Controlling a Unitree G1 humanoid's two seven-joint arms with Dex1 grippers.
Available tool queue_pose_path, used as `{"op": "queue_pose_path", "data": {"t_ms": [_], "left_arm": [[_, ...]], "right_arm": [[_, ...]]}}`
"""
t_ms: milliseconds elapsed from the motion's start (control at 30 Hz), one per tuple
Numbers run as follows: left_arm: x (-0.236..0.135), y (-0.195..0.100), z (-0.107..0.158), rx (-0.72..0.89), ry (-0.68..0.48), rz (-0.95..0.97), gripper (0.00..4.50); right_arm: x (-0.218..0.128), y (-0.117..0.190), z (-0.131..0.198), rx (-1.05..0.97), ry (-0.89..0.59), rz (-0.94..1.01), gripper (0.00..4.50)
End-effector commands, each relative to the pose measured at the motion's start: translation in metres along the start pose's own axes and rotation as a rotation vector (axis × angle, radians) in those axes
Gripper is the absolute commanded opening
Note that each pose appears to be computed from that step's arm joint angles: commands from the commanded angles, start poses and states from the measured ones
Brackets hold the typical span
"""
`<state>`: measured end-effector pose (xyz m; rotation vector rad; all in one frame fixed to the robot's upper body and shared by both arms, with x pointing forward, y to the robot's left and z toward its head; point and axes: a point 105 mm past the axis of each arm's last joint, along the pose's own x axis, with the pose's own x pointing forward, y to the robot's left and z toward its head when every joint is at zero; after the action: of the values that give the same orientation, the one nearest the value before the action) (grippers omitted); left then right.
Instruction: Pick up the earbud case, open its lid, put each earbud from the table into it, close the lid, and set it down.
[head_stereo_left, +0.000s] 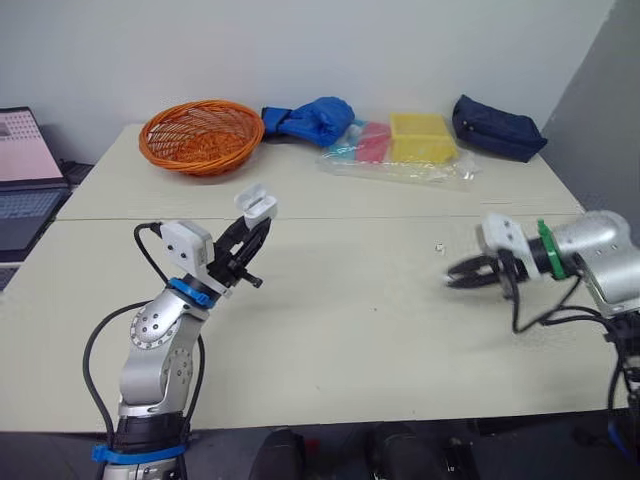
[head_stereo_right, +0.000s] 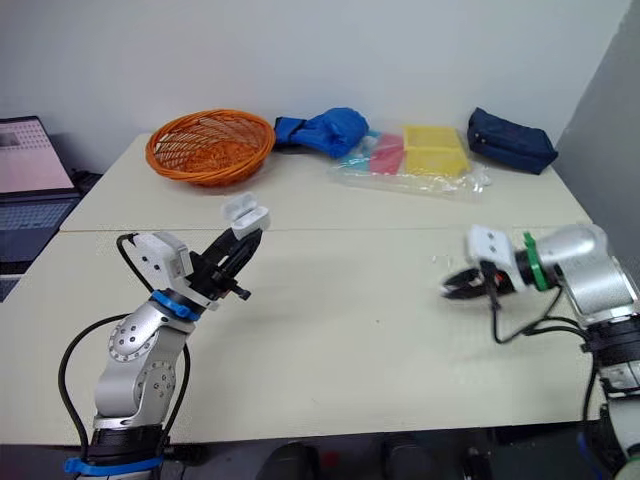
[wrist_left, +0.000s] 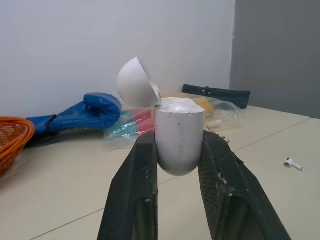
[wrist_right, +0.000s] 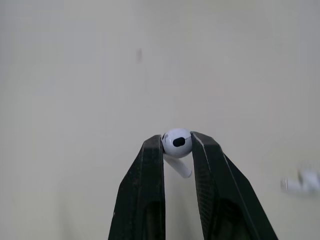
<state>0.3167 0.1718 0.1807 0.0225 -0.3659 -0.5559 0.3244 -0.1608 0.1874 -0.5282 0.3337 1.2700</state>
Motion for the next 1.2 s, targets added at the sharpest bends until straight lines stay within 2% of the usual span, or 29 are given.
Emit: {"op": "queue_pose_path", "data": {"t_ms": [33,167,233,400,600,933,1200], "left_arm": [[0.008,-0.009,0.008,0.005,-0.048,-0.04,0.73],[0.019,-0.027,0.004,-0.012,-0.063,-0.094,0.73],[0.024,-0.031,0.005,-0.018,-0.076,-0.103,0.73],[0.038,-0.035,0.009,-0.028,-0.107,-0.121,0.73],[0.043,-0.033,0.007,-0.007,-0.109,-0.121,0.73],[0.052,-0.027,0.014,0.055,-0.157,-0.086,0.73],[0.051,-0.032,0.016,0.059,-0.175,-0.106,0.73]], "right_arm": [[0.012,0.005,0.06,0.101,-0.237,-0.062,0.4],[0.038,-0.001,0.125,0.286,-0.562,-0.181,0.4],[0.043,-0.001,0.144,0.353,-0.658,-0.199,0.4],[0.061,0.003,0.171,0.407,-0.792,-0.261,0.4],[0.075,0.014,0.182,0.438,-0.828,-0.24,0.4],[0.101,0.024,0.172,0.503,-0.766,-0.221,0.4],[0.109,0.023,0.167,0.514,-0.754,-0.232,0.4]]}}
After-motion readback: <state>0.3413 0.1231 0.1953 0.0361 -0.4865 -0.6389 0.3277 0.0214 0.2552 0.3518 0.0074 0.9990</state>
